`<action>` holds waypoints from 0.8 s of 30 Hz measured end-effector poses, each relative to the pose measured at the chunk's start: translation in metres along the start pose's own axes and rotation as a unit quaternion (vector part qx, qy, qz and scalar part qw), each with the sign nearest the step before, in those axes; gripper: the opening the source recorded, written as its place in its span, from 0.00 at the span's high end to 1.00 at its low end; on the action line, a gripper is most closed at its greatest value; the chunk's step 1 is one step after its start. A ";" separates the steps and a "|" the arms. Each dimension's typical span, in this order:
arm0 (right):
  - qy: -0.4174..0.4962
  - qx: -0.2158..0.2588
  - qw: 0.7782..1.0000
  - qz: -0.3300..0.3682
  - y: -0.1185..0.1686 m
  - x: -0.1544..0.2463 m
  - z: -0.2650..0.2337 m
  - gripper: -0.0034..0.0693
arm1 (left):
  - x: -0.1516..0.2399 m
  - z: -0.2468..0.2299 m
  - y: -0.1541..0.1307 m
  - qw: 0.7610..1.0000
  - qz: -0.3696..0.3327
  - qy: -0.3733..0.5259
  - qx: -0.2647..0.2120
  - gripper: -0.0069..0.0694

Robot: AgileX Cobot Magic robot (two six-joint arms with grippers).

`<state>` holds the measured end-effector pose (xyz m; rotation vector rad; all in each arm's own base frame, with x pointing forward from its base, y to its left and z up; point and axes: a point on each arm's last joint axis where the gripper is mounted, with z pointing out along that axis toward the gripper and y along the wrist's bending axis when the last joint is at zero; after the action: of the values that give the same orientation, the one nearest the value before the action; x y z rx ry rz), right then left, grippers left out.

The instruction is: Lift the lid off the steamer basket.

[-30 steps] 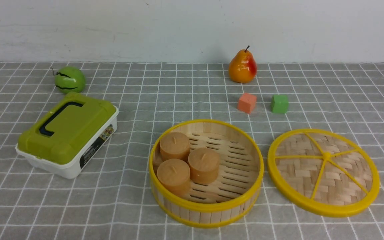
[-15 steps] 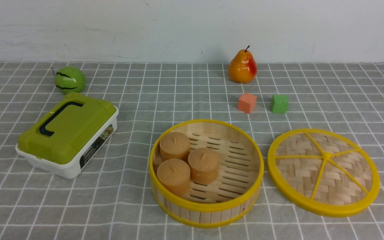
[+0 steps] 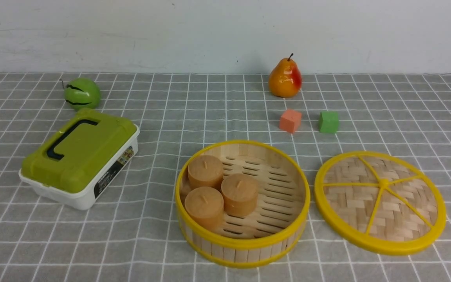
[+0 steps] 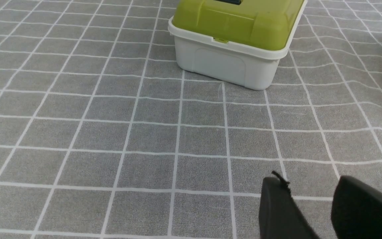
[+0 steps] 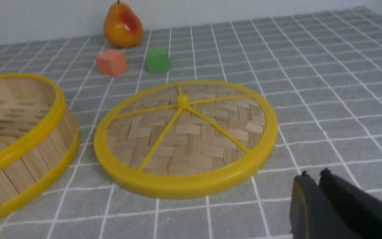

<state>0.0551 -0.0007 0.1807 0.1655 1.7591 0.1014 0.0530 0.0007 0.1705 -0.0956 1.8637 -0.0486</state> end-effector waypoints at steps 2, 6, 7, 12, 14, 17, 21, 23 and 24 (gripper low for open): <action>0.016 0.002 1.000 -0.002 0.000 0.003 0.000 0.92 | 0.000 0.000 0.000 1.000 0.000 0.000 0.000 0.60; 0.040 0.006 0.999 -0.008 -0.001 0.007 0.000 0.91 | 0.000 0.000 0.000 1.000 0.000 0.000 0.000 0.60; 0.042 0.006 0.999 -0.008 -0.001 0.007 0.000 0.91 | 0.000 0.000 0.000 1.000 0.000 0.000 0.000 0.60; 0.056 0.008 0.998 -0.008 -0.001 0.008 -0.001 0.90 | 0.000 0.000 0.000 1.000 0.000 0.000 0.000 0.60; 0.057 0.008 0.998 -0.008 -0.001 0.008 -0.001 0.90 | 0.000 0.000 0.000 1.000 0.000 0.000 0.000 0.60; 0.057 0.008 0.998 -0.008 -0.001 0.008 -0.001 0.89 | 0.000 0.000 0.000 1.000 0.000 0.000 0.000 0.60; 0.057 0.008 0.998 -0.008 -0.001 0.008 -0.001 0.88 | 0.000 0.000 0.000 1.000 0.000 0.000 0.000 0.60; 0.057 0.008 0.998 -0.008 -0.001 0.008 -0.001 0.88 | 0.000 0.000 0.000 1.000 0.000 0.000 0.000 0.60; 0.057 0.008 0.998 -0.008 -0.001 0.008 -0.001 0.88 | 0.000 0.000 0.000 1.000 0.000 0.000 0.000 0.60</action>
<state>0.0521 -0.0005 0.1728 0.1600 1.8750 0.0864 0.0530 0.0007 0.1705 -0.0956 1.8637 -0.0486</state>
